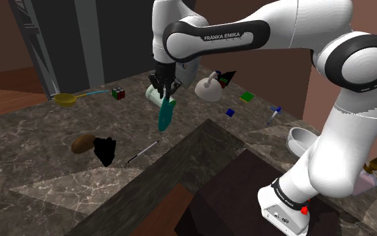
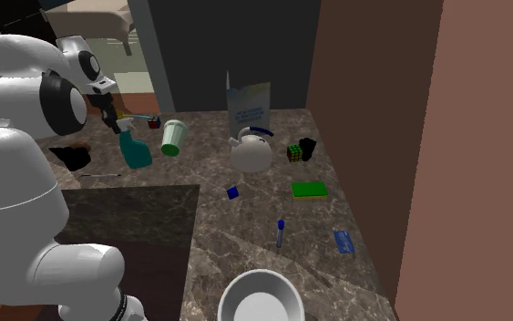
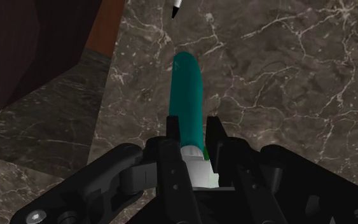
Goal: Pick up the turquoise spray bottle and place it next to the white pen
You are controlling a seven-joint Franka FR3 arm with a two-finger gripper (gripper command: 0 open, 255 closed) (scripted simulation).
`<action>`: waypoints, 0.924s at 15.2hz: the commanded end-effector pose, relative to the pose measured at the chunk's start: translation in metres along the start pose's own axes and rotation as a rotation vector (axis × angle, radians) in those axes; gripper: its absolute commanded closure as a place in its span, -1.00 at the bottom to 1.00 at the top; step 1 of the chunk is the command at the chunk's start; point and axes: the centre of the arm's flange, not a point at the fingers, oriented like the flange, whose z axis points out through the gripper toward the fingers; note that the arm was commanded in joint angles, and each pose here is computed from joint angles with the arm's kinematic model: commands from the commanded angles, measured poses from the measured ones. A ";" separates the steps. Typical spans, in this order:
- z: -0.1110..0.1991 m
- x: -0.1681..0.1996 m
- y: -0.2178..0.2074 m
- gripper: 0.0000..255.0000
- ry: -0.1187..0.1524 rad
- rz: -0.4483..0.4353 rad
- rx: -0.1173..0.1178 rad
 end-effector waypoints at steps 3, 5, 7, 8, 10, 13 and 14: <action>0.000 0.000 0.000 -1.00 0.000 0.000 0.000; 0.000 0.000 0.000 -1.00 0.000 0.000 0.000; 0.000 0.000 0.000 -1.00 0.000 0.000 0.000; -0.013 0.000 0.000 -1.00 0.000 0.000 0.000; -0.040 0.000 0.000 -1.00 0.000 0.000 0.000; -0.050 0.000 0.000 -1.00 0.000 0.000 0.000; -0.050 0.000 0.000 -1.00 0.000 0.000 0.000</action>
